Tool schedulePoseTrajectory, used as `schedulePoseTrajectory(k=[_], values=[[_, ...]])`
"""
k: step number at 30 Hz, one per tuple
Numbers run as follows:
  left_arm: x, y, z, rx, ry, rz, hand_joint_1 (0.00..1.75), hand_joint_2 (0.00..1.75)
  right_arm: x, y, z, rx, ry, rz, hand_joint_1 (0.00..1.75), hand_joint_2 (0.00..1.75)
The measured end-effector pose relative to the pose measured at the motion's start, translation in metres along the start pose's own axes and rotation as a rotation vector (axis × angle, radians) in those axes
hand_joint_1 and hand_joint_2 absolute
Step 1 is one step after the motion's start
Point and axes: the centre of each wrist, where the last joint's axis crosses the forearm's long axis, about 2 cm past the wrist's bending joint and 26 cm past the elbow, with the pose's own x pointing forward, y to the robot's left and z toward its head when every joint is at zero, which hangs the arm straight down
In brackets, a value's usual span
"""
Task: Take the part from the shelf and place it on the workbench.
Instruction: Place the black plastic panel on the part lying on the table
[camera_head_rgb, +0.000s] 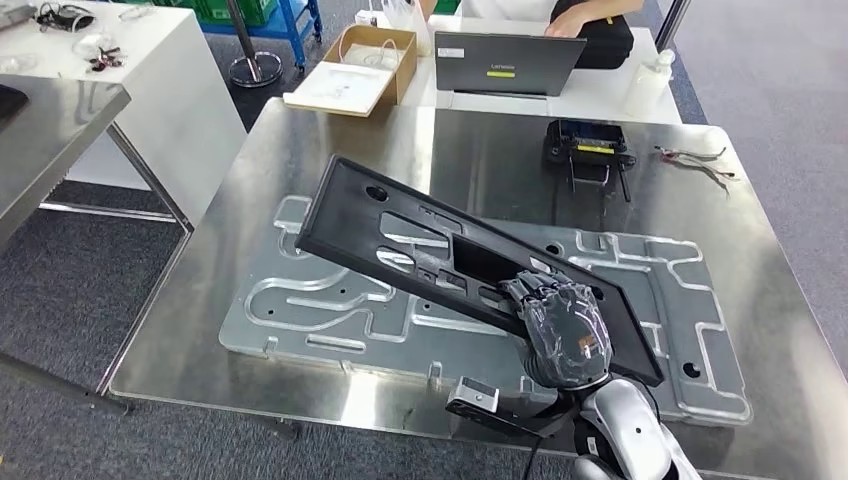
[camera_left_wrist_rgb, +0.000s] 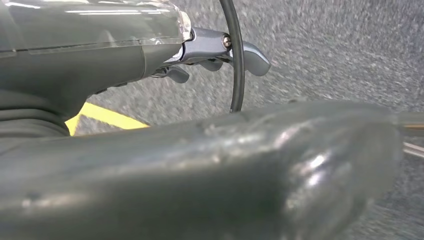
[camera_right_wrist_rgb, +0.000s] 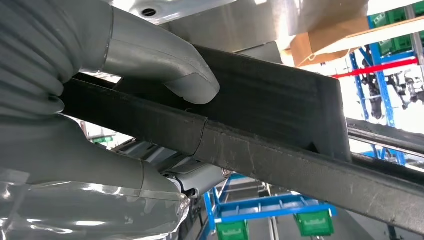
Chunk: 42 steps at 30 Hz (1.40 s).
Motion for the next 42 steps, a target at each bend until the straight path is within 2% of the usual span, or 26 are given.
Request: schedulePoseTrajectory(k=[9,14,18,30,42], values=[[0.001,0.001,-0.002,0.000,-0.007,0.012,0.00,0.00,0.000,0.003,0.004,0.035,0.011,-0.027,1.75,1.75],[0.003,0.001,-0.004,0.004,-0.014,0.018,0.00,0.00,0.000,0.006,0.007,0.137,0.041,-0.051,1.75,1.75],[0.004,0.001,-0.005,-0.001,-0.014,0.013,0.00,0.00,-0.002,0.007,0.007,0.206,0.066,-0.059,0.00,0.00],[0.007,0.008,-0.011,-0.032,-0.016,0.006,0.00,0.00,-0.007,0.018,0.011,0.346,0.122,-0.086,0.00,0.00],[0.011,0.014,-0.017,-0.028,-0.027,0.026,0.00,0.00,-0.009,0.022,0.012,0.366,0.137,-0.085,0.00,0.00]])
